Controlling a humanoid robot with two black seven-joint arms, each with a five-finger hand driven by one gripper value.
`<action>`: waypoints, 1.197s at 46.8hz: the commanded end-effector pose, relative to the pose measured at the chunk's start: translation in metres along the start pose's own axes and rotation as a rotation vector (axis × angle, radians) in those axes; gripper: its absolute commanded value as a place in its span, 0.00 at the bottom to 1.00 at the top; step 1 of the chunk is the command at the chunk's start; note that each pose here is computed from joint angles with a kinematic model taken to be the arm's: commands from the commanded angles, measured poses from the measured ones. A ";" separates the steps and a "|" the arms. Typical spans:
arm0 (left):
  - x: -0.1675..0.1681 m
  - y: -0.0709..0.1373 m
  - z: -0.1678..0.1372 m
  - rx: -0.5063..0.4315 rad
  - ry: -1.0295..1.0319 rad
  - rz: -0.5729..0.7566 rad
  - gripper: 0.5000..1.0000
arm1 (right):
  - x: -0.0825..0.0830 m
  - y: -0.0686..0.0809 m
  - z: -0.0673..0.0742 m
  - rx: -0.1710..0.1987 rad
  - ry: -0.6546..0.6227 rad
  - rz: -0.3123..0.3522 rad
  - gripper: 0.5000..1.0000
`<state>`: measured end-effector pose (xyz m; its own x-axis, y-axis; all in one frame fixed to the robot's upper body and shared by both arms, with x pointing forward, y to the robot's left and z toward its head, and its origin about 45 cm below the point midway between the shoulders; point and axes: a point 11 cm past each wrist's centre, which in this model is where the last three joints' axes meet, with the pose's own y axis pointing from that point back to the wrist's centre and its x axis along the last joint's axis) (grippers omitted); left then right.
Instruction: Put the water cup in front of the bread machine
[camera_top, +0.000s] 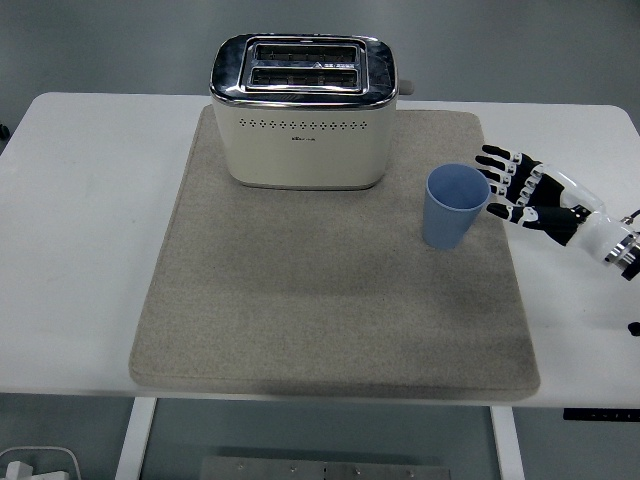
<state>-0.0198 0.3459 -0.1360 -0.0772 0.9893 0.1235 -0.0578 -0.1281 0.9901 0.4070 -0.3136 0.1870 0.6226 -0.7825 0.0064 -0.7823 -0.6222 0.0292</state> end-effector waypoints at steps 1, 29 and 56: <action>0.000 0.000 0.000 0.000 0.000 0.000 1.00 | -0.004 -0.004 0.002 -0.002 0.005 0.000 0.85; 0.000 0.000 0.000 0.000 0.000 0.000 1.00 | -0.020 -0.015 0.010 0.000 -0.002 -0.019 0.85; 0.000 0.000 0.000 0.000 0.002 -0.001 1.00 | -0.035 -0.028 0.016 0.011 -0.012 -0.025 0.85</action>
<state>-0.0198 0.3460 -0.1360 -0.0773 0.9893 0.1237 -0.0579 -0.1283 0.9900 0.4069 -0.2729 0.1723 0.6446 -0.7644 -0.0100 -0.7643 -0.6447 0.0164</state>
